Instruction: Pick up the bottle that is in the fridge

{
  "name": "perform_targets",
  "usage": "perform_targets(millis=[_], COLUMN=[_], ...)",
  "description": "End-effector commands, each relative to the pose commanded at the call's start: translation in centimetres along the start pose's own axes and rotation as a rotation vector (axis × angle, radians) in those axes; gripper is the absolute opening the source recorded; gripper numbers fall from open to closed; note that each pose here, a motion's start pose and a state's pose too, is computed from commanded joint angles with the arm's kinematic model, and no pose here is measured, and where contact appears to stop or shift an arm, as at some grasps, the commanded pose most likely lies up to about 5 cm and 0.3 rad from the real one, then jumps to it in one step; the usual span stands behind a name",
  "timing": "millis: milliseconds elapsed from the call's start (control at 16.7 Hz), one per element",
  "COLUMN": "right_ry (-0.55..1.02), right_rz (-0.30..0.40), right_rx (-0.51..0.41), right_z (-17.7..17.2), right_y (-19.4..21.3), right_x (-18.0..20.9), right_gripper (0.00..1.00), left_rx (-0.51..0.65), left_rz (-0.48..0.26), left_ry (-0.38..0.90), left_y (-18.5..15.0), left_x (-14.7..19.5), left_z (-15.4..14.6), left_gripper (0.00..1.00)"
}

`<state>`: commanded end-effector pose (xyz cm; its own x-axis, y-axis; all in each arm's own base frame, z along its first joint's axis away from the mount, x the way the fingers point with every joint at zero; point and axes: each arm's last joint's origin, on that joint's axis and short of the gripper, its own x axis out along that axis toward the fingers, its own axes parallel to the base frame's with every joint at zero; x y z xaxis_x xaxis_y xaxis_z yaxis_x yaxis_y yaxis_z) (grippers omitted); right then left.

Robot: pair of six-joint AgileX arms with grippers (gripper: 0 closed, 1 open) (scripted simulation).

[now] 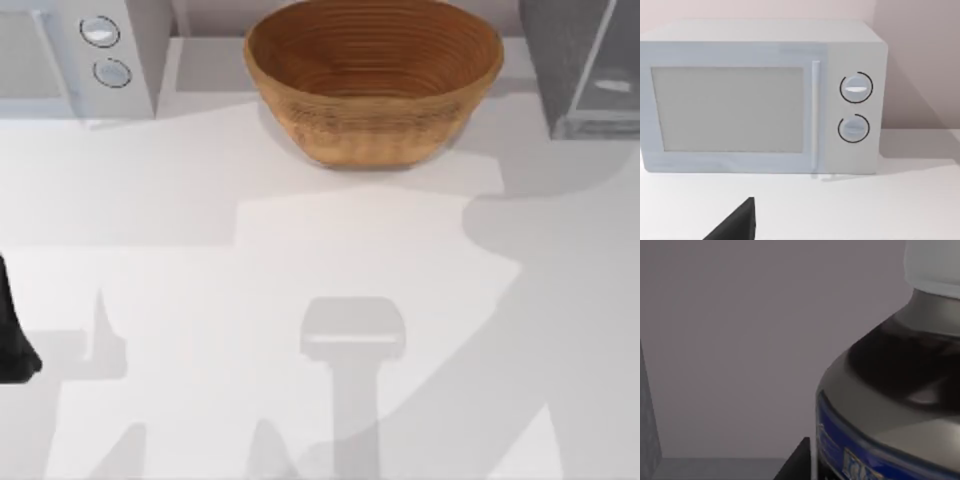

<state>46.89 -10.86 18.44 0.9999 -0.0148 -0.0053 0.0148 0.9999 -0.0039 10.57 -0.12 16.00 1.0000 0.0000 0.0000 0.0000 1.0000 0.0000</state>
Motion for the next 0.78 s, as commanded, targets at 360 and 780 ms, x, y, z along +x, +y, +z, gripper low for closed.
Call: perform_targets(millis=[360,780], right_ry=[0.022,0.003], right_rz=[-0.008,0.003], right_rx=[0.005,0.002], right_z=[-0.4,-0.2], right_y=[-0.3,0.1], right_x=[-5.2,-9.7], right_gripper=[0.00,0.00], left_rx=[0.000,0.000], left_rz=[0.000,0.000], left_ry=[0.000,0.000], left_y=[0.0,0.0], left_x=[0.0,0.0], left_z=[0.0,0.0], left_gripper=[1.00,1.00])
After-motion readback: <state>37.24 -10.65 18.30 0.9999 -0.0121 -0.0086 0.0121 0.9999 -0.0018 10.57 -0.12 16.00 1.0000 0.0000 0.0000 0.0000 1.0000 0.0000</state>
